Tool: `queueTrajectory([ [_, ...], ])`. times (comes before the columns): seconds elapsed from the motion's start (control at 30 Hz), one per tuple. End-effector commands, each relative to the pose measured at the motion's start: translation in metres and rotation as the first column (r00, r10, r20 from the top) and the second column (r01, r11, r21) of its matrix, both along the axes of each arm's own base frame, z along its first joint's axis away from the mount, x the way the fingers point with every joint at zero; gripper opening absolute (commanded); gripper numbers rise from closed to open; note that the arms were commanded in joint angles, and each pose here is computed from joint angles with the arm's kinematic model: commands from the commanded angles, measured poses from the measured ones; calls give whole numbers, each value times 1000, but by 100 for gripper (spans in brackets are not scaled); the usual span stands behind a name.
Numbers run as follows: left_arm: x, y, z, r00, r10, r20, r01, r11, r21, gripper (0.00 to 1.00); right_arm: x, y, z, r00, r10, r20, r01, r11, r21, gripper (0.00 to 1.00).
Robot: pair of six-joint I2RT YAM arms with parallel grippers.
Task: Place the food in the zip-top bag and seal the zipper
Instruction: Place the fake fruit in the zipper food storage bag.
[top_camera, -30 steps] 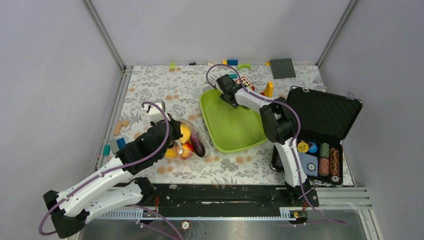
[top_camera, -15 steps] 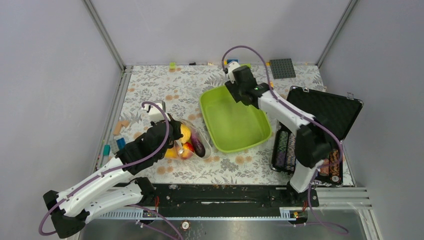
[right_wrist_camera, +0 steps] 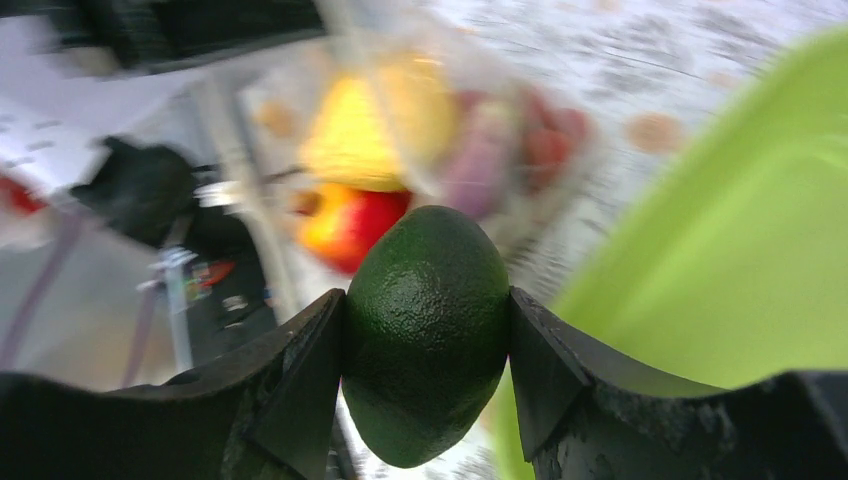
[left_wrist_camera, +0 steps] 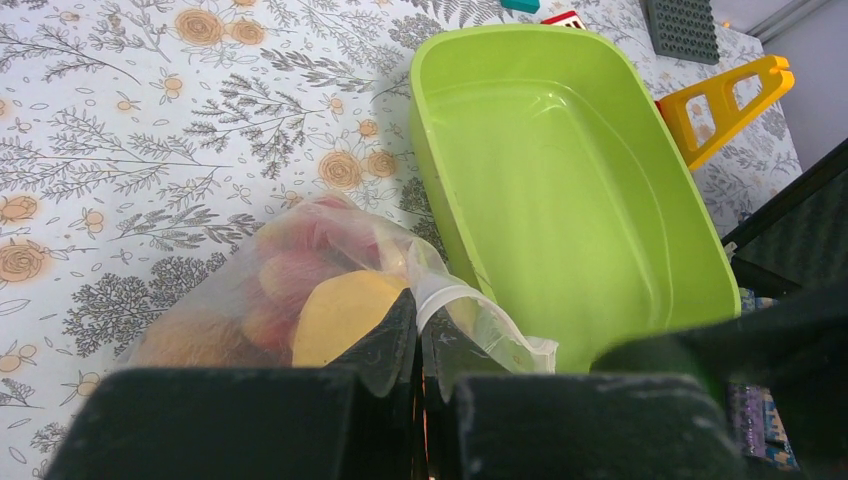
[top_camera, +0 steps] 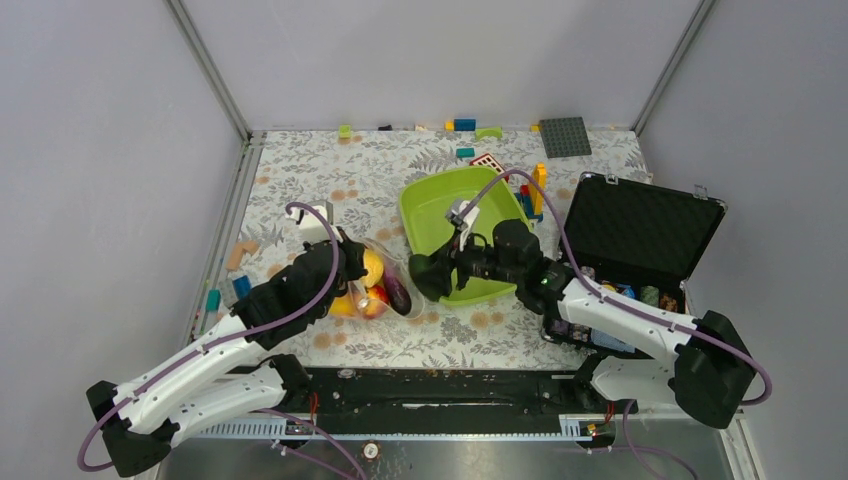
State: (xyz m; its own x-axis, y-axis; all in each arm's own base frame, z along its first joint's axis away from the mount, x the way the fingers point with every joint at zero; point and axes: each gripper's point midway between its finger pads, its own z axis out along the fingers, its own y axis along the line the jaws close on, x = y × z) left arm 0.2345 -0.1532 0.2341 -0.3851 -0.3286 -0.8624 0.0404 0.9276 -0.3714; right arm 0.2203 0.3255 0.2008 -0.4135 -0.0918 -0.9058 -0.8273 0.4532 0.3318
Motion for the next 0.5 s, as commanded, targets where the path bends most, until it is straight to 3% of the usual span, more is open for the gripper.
queueTrajectory([
  [0.0,4,-13,19,998,-34,55,38,997,-70,0,-58,35,86,953,253,167,-292,915,279,39],
  [0.23,2,-18,20,996,-65,53,69,995,-76,0,-61,70,72,946,296,133,-320,922,220,37],
  [0.47,-1,-18,24,995,-74,65,80,993,-89,0,-30,82,30,980,149,135,-155,987,31,37],
])
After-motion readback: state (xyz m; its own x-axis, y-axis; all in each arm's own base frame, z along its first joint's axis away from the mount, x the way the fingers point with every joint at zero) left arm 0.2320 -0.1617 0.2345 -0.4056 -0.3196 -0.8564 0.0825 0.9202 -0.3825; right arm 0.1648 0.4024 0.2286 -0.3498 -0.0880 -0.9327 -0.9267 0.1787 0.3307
